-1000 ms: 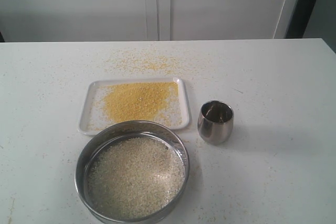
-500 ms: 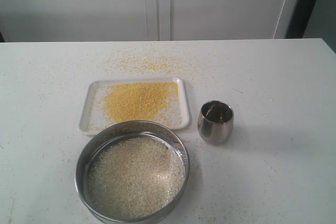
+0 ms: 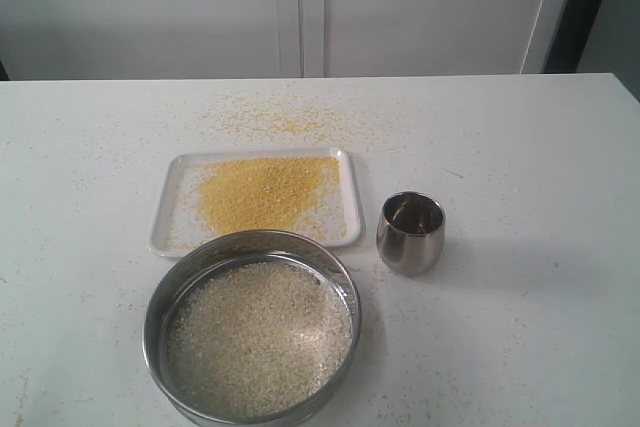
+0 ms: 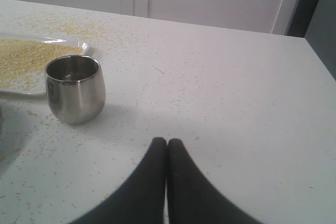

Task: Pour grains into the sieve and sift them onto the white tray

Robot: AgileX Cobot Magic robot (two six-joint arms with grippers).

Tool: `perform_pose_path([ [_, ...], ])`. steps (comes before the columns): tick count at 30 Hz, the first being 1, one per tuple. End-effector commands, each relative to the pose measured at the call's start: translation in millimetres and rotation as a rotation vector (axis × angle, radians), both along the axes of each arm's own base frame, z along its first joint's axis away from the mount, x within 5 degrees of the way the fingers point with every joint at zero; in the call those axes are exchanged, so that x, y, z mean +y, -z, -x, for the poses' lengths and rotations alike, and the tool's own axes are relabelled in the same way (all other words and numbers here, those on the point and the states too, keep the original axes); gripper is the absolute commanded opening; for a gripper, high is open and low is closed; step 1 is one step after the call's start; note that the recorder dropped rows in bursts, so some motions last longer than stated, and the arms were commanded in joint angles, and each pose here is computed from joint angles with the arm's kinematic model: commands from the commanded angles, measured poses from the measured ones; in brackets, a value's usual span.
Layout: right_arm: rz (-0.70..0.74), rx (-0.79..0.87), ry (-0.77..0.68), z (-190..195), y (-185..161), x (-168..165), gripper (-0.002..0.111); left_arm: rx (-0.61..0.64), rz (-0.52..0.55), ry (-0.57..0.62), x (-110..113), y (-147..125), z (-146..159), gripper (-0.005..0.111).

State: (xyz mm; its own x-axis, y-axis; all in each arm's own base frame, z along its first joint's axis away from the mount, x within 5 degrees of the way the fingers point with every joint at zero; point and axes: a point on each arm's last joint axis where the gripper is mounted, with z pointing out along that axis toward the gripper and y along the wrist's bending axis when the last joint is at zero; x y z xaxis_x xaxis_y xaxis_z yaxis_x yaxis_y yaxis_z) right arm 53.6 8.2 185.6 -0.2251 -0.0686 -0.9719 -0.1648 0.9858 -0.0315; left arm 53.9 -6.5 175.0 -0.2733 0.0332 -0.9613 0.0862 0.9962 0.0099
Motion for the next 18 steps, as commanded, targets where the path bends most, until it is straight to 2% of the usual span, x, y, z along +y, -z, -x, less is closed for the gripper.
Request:
perform_pose_path([
  [1, -0.004, -0.006, 0.008, 0.0, 1.0, -0.3, 0.000, 0.018, 0.009, 0.002, -0.6, 3.0, 0.7, 0.000],
  [4, -0.004, -0.006, 0.008, 0.0, 1.0, -0.3, 0.000, 0.078, 0.007, 0.013, -1.5, 8.1, 2.5, 0.000],
  [18, -0.025, -0.003, 0.013, 0.0, 1.0, -0.4, 0.000, 0.073, -0.001, 0.014, -1.3, 7.8, 2.4, 0.000],
])
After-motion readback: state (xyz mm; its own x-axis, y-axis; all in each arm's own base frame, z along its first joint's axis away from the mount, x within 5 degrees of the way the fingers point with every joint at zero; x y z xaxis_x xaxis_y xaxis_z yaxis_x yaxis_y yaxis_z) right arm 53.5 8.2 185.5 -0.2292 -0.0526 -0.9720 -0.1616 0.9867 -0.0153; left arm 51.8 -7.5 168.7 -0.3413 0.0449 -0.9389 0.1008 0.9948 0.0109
